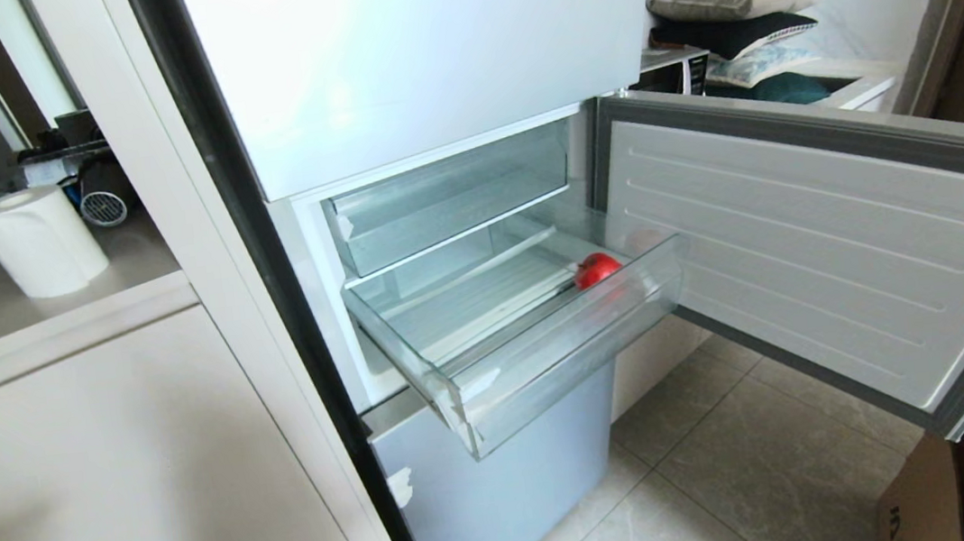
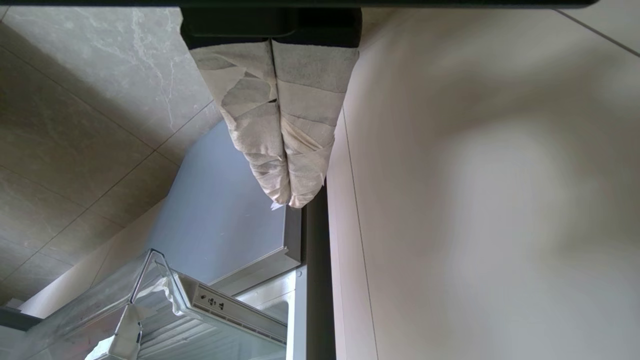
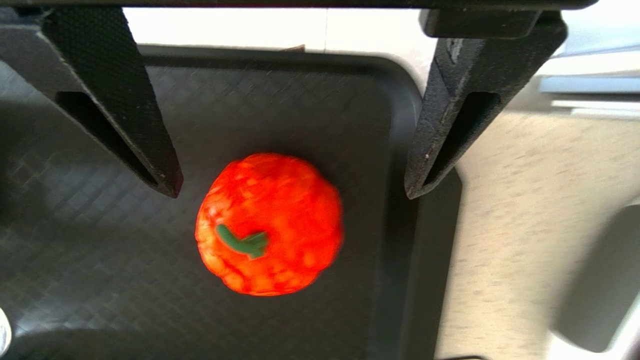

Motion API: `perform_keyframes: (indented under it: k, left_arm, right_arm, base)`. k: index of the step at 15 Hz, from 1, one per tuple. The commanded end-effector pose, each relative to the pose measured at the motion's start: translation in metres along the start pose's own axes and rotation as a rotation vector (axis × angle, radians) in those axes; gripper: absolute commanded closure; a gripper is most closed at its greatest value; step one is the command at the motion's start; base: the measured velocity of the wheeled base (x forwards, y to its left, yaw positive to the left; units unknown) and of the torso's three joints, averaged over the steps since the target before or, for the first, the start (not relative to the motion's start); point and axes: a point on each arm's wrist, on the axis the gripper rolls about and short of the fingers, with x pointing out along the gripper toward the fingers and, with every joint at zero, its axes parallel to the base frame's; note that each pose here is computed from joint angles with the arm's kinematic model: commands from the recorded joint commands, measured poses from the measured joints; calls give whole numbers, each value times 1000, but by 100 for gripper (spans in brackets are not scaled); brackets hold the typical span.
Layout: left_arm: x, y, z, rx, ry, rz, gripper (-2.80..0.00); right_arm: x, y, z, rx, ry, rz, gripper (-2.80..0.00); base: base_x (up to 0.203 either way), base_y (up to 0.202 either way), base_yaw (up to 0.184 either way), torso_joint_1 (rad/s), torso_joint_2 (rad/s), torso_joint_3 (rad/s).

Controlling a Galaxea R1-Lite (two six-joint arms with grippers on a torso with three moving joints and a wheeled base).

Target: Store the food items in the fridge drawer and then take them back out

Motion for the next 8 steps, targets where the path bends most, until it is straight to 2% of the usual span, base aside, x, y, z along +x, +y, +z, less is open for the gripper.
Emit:
perform_keyframes:
  k: [1, 8]
  left_arm:
    - [0, 0, 0, 0, 2, 0, 0]
    - [0, 0, 0, 0, -1, 0, 0]
  right_arm:
    - [14, -4, -6, 4, 22, -9, -280]
    - [35, -13, -9, 13, 54, -53, -280]
  base:
    - [0, 0, 0, 0, 0, 0]
    - [0, 0, 0, 0, 0, 0]
